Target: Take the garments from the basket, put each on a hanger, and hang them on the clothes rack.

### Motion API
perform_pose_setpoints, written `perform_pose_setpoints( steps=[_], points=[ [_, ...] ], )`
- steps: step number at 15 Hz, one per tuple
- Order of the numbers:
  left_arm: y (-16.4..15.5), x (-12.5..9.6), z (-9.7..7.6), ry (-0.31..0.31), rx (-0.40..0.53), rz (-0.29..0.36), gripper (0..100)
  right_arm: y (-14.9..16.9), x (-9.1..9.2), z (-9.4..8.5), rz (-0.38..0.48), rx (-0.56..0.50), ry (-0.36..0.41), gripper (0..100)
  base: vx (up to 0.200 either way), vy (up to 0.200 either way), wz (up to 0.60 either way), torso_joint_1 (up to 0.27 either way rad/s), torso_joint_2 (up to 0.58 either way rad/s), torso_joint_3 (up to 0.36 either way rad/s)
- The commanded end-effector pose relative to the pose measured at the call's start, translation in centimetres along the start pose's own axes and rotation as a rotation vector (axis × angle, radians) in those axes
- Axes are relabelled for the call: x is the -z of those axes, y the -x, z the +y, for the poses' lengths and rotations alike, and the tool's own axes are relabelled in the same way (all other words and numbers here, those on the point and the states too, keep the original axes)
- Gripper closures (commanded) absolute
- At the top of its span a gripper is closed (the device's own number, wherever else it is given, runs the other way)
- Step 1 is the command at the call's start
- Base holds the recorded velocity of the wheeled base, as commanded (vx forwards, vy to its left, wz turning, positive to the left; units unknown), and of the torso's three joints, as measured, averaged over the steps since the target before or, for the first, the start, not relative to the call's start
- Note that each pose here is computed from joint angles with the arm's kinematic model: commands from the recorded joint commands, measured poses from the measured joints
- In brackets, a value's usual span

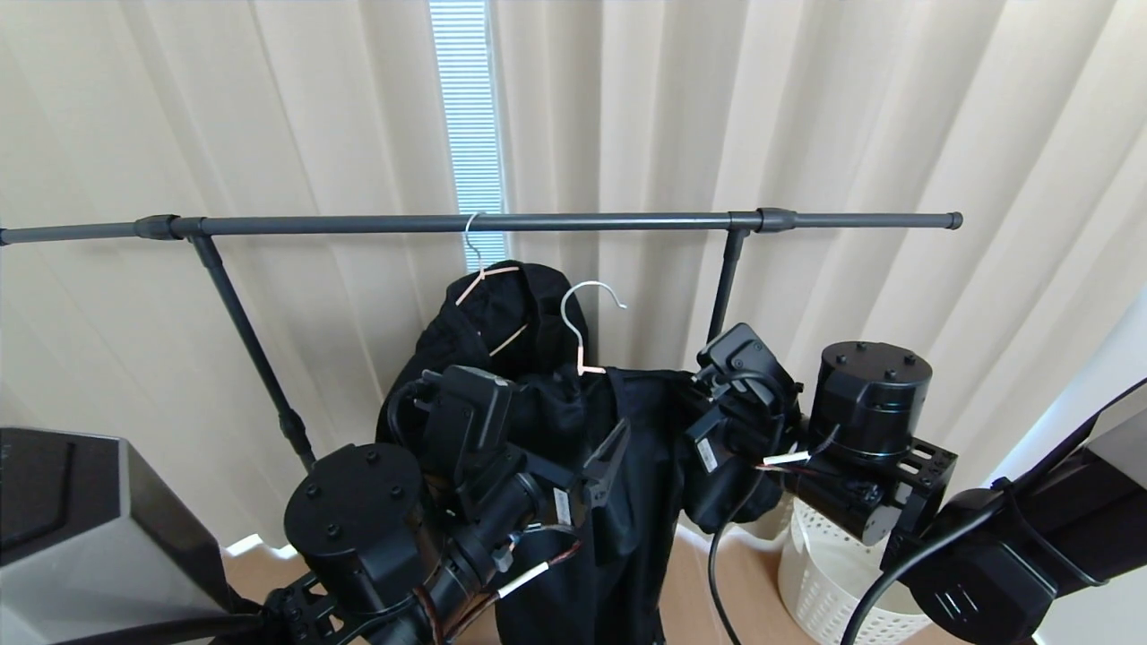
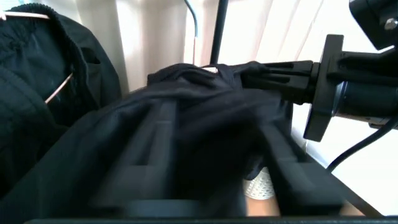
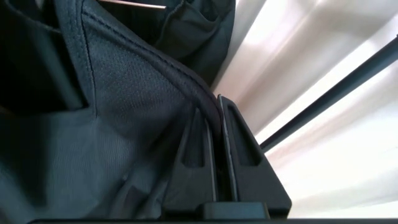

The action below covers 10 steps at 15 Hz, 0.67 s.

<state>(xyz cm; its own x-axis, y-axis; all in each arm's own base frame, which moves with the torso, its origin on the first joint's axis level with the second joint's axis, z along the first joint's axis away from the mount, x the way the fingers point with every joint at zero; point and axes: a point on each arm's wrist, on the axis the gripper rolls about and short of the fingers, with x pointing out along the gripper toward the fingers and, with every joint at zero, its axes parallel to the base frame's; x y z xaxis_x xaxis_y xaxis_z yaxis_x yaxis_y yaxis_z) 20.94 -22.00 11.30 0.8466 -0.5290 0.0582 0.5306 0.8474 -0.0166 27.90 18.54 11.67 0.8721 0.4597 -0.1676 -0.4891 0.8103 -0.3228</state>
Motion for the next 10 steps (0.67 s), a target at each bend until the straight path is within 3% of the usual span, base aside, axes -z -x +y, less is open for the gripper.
perform_pose_setpoints(
  steps=[1,4,6,9,10],
  points=[
    [0.3,0.4,0.1,-0.013,-0.001,0.018,0,0.0,-0.2,-0.4,-0.006,0.012,-0.002,100,0.0,0.0,0.0,0.0,0.0,0.0],
    [0.8,0.7,0.1,-0.065,0.004,0.04,0,-0.2,0.0,-1.3,-0.002,0.039,-0.007,100,0.0,0.0,0.0,0.0,0.0,0.0],
    [0.9,0.8,0.5,-0.134,-0.007,0.048,0,-0.2,0.1,-2.1,-0.003,0.062,-0.011,100,0.0,0.0,0.0,0.0,0.0,0.0],
    [1.5,-0.5,3.3,-0.182,-0.076,0.022,0,0.4,0.0,-4.6,-0.018,0.095,-0.02,100,0.0,0.0,0.0,0.0,0.0,0.0],
    [2.4,-1.0,4.2,-0.184,-0.014,0.015,0,0.8,0.0,-5.6,-0.032,0.089,-0.014,100,0.0,0.0,0.0,0.0,0.0,0.0]
  ],
)
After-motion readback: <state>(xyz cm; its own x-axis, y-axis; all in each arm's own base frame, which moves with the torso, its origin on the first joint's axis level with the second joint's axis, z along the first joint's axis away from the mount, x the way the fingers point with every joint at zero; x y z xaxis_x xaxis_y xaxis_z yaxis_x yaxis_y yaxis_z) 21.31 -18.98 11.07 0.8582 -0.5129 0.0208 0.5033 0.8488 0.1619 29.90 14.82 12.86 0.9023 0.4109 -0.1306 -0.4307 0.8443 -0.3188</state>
